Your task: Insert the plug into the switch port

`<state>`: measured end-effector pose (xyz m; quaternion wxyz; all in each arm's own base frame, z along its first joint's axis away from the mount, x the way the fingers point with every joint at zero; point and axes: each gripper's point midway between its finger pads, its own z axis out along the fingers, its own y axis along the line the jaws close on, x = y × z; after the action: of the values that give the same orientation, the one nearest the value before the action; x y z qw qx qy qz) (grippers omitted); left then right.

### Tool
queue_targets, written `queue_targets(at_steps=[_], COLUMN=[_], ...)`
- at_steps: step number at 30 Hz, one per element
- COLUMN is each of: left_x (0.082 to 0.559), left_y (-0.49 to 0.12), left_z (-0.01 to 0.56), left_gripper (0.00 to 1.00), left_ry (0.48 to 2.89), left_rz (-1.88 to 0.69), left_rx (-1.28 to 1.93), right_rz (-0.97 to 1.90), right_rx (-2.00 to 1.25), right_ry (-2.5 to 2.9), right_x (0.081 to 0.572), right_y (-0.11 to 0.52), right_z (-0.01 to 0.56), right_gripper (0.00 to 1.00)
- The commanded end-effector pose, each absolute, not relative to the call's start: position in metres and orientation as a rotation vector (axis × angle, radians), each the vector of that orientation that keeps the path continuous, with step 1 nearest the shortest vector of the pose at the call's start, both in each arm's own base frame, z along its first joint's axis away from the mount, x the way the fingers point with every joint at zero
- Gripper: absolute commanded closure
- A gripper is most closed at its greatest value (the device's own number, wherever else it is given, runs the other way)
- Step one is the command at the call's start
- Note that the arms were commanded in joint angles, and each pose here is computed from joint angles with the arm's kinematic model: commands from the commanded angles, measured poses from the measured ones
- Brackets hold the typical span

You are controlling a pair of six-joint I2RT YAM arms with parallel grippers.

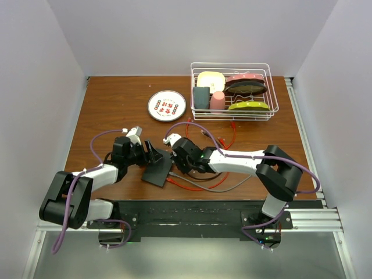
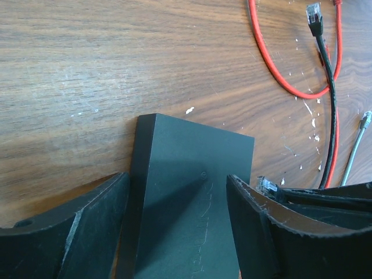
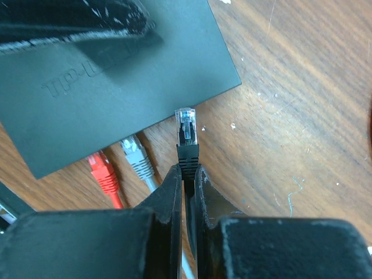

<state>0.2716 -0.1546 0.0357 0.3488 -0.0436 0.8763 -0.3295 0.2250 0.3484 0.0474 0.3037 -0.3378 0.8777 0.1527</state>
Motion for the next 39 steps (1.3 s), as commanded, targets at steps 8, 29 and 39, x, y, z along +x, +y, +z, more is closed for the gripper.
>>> queue_targets(at_steps=[8, 29, 39], left_x=[0.263, 0.262, 0.264], left_y=[-0.156, -0.158, -0.161], left_z=[0.026, 0.025, 0.029], left_gripper=[0.3, 0.3, 0.3], left_ry=[2.319, 2.323, 2.313], left_rz=[-0.863, -0.884, -0.895], left_rx=[-0.124, -0.12, -0.096], right_rz=[0.413, 0.539, 0.543], right_rx=[-0.936, -0.995, -1.009], right_ry=[2.312, 2.287, 2.257], right_x=[0.22, 0.214, 0.216], right_y=[0.342, 0.365, 0.371], right_z=[0.033, 0.029, 0.033], right_gripper=[1.0, 1.0, 1.0])
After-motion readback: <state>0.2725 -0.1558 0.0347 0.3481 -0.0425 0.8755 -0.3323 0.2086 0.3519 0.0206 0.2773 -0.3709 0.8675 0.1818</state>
